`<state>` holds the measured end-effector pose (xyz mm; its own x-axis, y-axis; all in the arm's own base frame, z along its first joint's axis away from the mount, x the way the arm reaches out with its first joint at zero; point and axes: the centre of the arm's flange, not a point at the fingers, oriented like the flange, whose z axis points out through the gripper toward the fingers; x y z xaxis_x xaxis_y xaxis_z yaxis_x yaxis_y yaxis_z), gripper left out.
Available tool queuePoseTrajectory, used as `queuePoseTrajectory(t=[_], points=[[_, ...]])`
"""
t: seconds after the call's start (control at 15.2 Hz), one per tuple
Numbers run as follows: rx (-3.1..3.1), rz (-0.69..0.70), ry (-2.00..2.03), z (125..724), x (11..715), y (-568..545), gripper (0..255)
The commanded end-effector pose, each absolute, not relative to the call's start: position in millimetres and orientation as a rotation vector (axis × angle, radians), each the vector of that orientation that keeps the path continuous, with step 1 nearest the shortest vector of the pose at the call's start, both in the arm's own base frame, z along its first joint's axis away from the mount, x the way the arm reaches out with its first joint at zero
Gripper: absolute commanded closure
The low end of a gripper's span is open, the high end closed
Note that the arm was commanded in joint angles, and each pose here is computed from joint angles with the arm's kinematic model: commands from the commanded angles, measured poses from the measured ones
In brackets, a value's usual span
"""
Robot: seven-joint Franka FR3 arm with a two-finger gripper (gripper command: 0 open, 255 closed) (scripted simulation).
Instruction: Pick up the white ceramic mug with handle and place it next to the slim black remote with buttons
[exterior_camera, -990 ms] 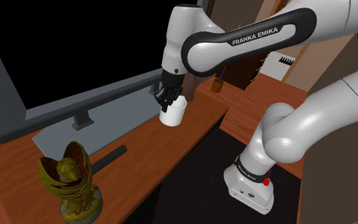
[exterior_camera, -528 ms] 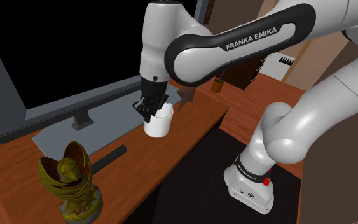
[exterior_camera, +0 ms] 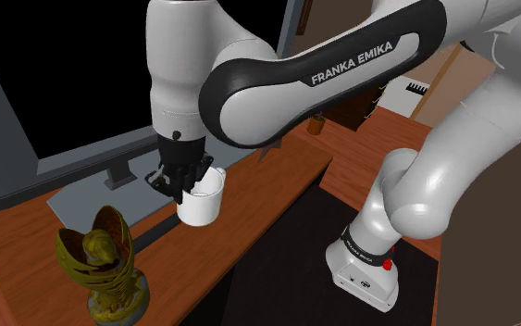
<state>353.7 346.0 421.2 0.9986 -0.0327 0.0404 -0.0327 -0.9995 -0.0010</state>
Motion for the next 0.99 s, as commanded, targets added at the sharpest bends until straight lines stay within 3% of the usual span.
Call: queuePoseTrajectory(t=[0.0, 0.92], points=[[-3.139, -0.064, 0.055, 421, 354, 370, 255], [-3.139, -0.064, 0.055, 347, 354, 370, 255]])
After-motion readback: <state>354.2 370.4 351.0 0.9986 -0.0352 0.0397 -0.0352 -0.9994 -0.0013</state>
